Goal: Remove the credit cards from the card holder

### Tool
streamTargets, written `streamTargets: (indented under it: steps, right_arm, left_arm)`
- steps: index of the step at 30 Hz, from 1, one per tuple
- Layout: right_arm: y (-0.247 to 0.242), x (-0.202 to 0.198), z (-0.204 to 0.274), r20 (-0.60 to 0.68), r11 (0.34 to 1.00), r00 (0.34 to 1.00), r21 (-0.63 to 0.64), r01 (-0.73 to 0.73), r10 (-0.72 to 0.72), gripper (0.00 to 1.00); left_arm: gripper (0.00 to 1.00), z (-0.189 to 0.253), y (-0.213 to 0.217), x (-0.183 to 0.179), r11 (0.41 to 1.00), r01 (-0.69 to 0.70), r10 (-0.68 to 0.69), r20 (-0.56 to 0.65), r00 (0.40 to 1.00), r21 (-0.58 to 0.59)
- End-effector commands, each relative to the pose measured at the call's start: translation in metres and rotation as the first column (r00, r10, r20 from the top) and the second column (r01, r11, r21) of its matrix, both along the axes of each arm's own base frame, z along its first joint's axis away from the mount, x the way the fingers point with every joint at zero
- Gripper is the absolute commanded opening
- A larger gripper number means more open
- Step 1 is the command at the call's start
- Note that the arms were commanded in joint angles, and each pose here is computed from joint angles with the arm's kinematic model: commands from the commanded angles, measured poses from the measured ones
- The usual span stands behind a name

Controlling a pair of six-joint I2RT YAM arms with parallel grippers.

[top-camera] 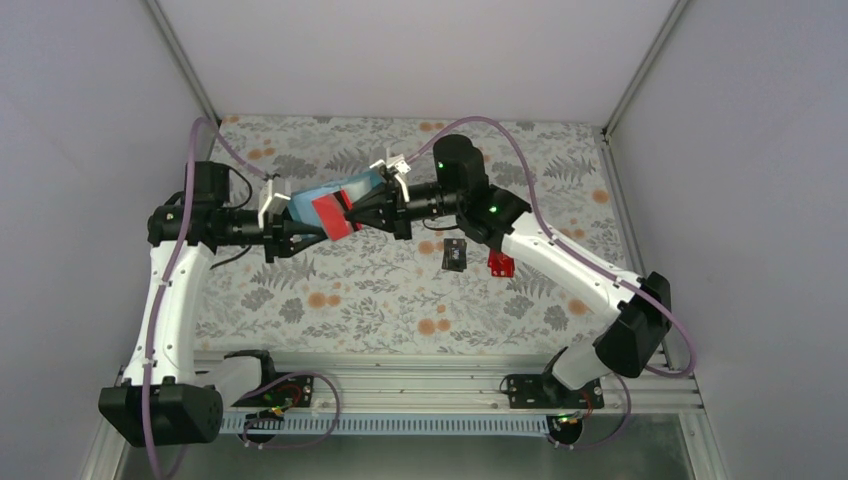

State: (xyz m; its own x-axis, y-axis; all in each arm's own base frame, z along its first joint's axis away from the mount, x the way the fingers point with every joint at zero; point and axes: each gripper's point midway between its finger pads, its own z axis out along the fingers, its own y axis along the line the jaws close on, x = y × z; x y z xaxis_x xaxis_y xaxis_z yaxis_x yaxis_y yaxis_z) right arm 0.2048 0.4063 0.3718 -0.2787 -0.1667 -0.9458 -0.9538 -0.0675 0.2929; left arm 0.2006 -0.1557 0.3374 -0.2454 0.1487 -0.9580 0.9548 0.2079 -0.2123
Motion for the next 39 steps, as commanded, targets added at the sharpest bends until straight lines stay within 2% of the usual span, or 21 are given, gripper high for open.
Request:
streamTargets:
  steps: [1,10,14,16,18,20,24,25,28,29,31,34,39]
  right_arm:
    - [-0.003,0.0,0.015,0.023,0.999,0.999,0.033,0.021,-0.022,0.04]
    - [-0.011,0.008,0.016,0.026,0.998,0.998,0.021,0.061,-0.062,0.04]
    - [-0.011,0.005,0.017,0.028,0.999,0.999,0.022,0.045,-0.046,0.04]
    - [-0.008,0.0,0.016,0.017,1.0,1.0,0.023,-0.004,0.003,0.04]
    - [-0.001,-0.009,0.012,0.005,0.997,0.997,0.022,-0.072,0.072,0.04]
    - [0.006,-0.012,0.007,0.005,0.997,0.997,0.008,-0.082,0.082,0.04]
    - [0.005,-0.02,0.009,0.024,0.994,0.994,0.018,-0.111,0.111,0.06]
    - [0.003,-0.022,0.01,0.036,0.993,0.992,0.022,-0.119,0.119,0.09]
    - [-0.006,-0.026,0.013,0.07,0.993,0.991,0.027,-0.114,0.112,0.3]
    - [-0.009,-0.025,0.013,0.072,0.994,0.992,0.025,-0.103,0.101,0.33]
    - [-0.015,-0.019,0.011,0.068,0.997,0.995,0.02,-0.076,0.074,0.34]
    - [-0.019,-0.015,0.013,0.066,0.998,0.996,0.021,-0.055,0.054,0.29]
    - [-0.012,-0.012,0.012,0.039,0.997,0.996,0.017,-0.077,0.076,0.28]
  left_arm:
    - [0.37,0.019,-0.006,-0.018,0.994,0.08,-0.074,0.089,0.993,-0.072]
    - [0.67,0.022,-0.007,-0.026,0.991,0.102,-0.091,0.123,0.988,-0.084]
    - [0.72,0.025,-0.007,-0.028,0.99,0.109,-0.096,0.136,0.986,-0.09]
    - [0.66,0.027,-0.007,-0.026,0.99,0.106,-0.093,0.131,0.987,-0.092]
    - [0.54,0.027,-0.007,-0.023,0.99,0.1,-0.089,0.115,0.989,-0.096]
    - [0.43,0.026,-0.007,-0.021,0.991,0.097,-0.087,0.108,0.99,-0.094]
    - [0.06,0.024,-0.006,-0.019,0.992,0.088,-0.079,0.1,0.992,-0.086]
    - [0.03,0.024,-0.006,-0.019,0.993,0.088,-0.079,0.102,0.992,-0.084]
    - [0.02,0.024,-0.006,-0.019,0.993,0.086,-0.078,0.097,0.992,-0.084]
    - [0.02,0.024,-0.006,-0.019,0.993,0.086,-0.078,0.097,0.992,-0.083]
    - [0.02,0.024,-0.006,-0.019,0.993,0.086,-0.078,0.097,0.992,-0.084]
    - [0.02,0.023,-0.006,-0.019,0.993,0.085,-0.077,0.098,0.992,-0.081]
    - [0.02,0.022,-0.006,-0.019,0.994,0.083,-0.075,0.096,0.993,-0.077]
